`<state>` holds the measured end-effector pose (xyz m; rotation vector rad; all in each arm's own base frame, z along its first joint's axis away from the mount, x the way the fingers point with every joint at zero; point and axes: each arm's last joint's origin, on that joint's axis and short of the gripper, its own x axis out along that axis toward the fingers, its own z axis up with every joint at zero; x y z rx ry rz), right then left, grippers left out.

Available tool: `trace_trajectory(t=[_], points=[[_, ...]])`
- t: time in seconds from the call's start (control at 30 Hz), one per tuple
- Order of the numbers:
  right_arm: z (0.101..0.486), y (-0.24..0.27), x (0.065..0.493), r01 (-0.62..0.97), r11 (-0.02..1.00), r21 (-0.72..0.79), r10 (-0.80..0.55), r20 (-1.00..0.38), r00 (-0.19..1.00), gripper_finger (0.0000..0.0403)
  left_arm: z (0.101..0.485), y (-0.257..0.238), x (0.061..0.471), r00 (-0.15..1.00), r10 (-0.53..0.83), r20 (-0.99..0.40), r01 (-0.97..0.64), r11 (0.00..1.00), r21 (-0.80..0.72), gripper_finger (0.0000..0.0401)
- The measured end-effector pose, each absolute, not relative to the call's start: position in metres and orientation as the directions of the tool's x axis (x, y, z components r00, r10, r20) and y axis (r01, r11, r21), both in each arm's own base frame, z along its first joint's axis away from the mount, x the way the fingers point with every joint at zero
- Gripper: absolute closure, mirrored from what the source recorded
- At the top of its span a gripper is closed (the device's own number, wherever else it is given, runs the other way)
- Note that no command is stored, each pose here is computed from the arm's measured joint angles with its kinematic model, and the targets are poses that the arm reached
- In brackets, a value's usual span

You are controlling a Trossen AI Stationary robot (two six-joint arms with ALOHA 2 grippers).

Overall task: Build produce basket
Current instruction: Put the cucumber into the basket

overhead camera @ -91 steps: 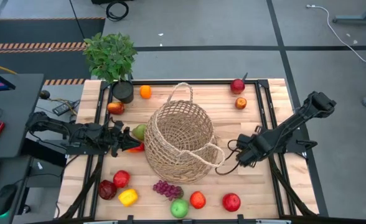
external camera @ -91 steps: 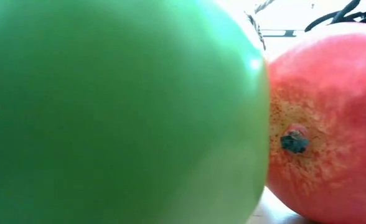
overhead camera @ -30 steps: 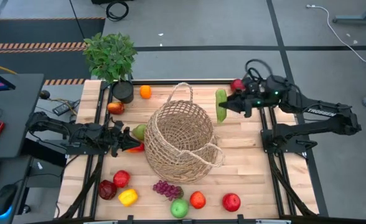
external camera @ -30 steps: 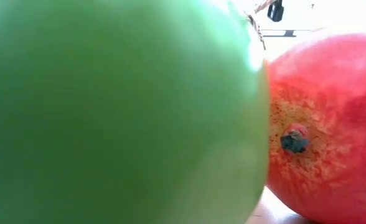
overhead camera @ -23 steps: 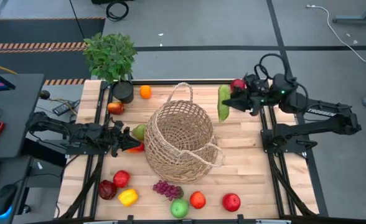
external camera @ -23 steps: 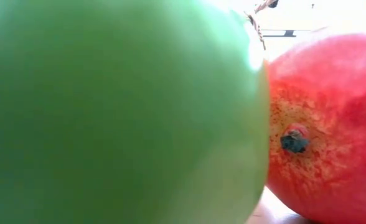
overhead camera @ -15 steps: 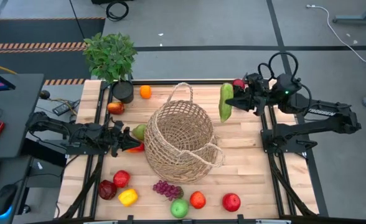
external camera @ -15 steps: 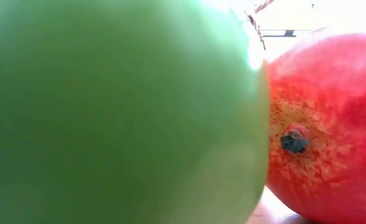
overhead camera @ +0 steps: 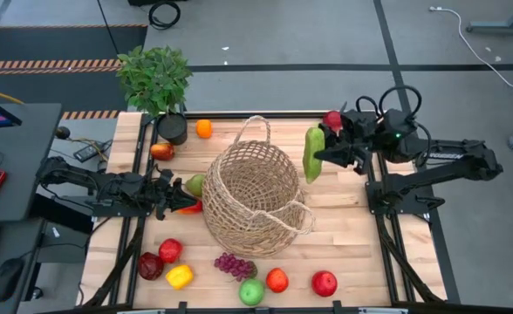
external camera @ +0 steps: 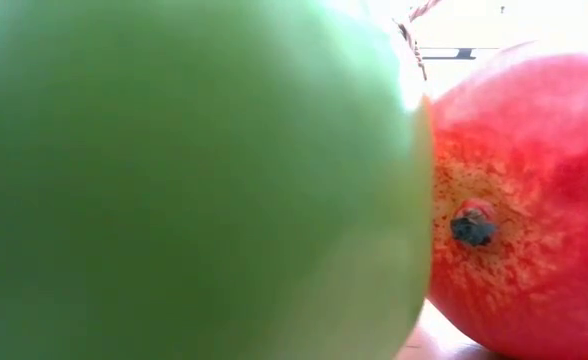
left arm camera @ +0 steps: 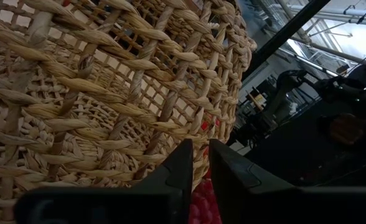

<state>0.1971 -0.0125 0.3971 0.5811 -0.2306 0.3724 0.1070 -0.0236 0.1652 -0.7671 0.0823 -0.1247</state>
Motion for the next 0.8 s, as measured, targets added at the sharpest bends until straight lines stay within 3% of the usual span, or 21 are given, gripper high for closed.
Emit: trace_trajectory(t=[0.27, 0.57, 0.8], points=[[0.409, -0.004, 0.211, -0.414, 0.809, 0.418, 0.294, 0.322, 0.9, 0.0233, 0.165, -0.024, 0.107, 0.989, -0.142, -0.029, 0.082, 0.713, -0.696, 0.0339], [0.425, -0.005, 0.252, -0.297, 0.891, 0.342, 0.291, 0.071, 0.954, 0.0233, 0.165, -0.024, 0.107, 0.989, -0.142, -0.029, 0.083, 0.713, -0.696, 0.0343], [0.418, -0.014, 0.292, -0.266, 0.923, 0.278, 0.27, 0.025, 0.963, 0.0233, 0.165, -0.024, 0.107, 0.989, -0.142, -0.029, 0.082, 0.713, -0.696, 0.0339]])
